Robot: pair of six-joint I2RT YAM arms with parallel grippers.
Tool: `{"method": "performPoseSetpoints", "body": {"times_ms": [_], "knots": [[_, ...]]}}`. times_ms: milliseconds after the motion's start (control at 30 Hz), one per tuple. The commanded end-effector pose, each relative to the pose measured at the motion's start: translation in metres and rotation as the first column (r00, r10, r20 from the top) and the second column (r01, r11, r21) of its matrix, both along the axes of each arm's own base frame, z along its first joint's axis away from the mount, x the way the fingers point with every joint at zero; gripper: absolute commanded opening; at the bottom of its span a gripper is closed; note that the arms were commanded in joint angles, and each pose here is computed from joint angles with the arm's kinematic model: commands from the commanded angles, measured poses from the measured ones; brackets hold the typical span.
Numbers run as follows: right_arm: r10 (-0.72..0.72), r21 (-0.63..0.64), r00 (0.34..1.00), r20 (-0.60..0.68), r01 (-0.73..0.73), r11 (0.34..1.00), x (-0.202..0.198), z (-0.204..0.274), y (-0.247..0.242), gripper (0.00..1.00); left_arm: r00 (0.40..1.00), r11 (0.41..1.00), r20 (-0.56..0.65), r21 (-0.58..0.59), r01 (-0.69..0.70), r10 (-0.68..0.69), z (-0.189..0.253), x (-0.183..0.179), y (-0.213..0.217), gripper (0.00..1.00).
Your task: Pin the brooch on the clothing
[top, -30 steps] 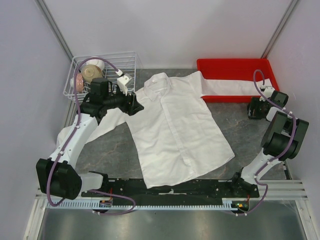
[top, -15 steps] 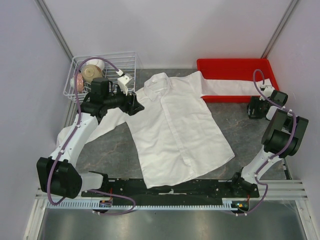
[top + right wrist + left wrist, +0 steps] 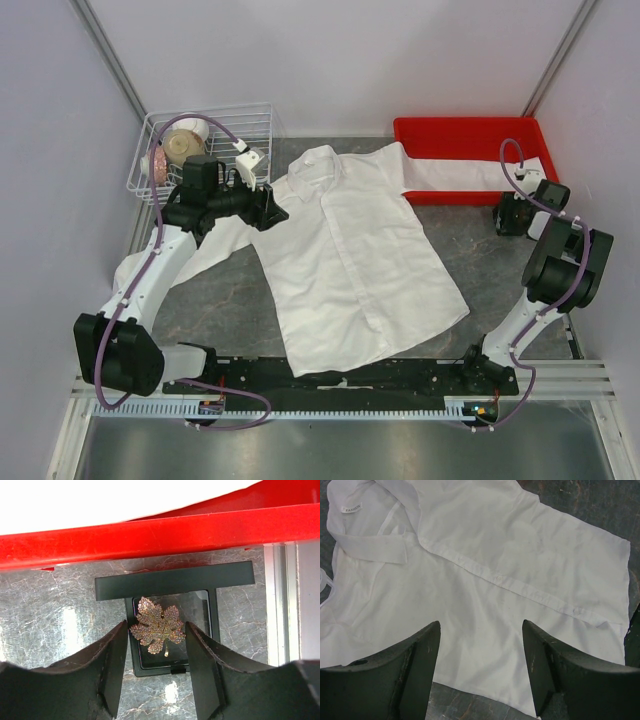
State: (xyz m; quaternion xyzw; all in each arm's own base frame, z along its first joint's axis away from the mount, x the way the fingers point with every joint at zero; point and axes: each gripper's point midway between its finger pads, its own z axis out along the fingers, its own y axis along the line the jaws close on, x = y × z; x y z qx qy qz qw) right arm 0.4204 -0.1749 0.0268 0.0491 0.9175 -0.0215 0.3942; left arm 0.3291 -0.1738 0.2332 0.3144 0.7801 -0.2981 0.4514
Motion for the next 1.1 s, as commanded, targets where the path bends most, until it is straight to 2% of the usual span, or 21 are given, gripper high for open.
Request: {"method": "performPoseSetpoints", "body": {"times_ms": [0, 233, 333, 733, 933, 1067], "knots": [[0.006, -0.006, 0.999, 0.046, -0.006, 1.0, 0.005, 0.011, 0.002, 0.56, 0.999, 0.999, 0.035, -0.035, 0.013, -0.011, 0.018, 0.005, -0.006, 0.72], [0.006, -0.007, 0.997, 0.078, -0.006, 1.0, 0.005, 0.025, 0.004, 0.51, 0.999, 0.999, 0.032, -0.036, 0.012, -0.011, 0.017, 0.004, -0.006, 0.72], [0.005, -0.002, 0.996, 0.093, -0.005, 1.0, 0.007, 0.031, 0.005, 0.46, 0.999, 0.999, 0.032, -0.036, 0.013, -0.012, 0.017, 0.003, -0.006, 0.72], [0.032, -0.011, 0.993, 0.111, -0.031, 0.999, 0.001, 0.051, 0.011, 0.44, 0.999, 0.999, 0.041, -0.034, 0.009, -0.008, 0.019, 0.003, -0.005, 0.72], [0.156, 0.026, 0.987, 0.047, -0.157, 0.987, -0.031, 0.068, 0.04, 0.44, 0.998, 1.0, 0.058, -0.02, 0.02, -0.019, 0.025, -0.001, -0.003, 0.75], [0.267, 0.089, 0.963, -0.03, -0.264, 0.96, -0.068, 0.074, 0.07, 0.44, 0.998, 0.999, 0.06, 0.006, 0.032, -0.032, 0.025, -0.009, 0.0, 0.77]]}}
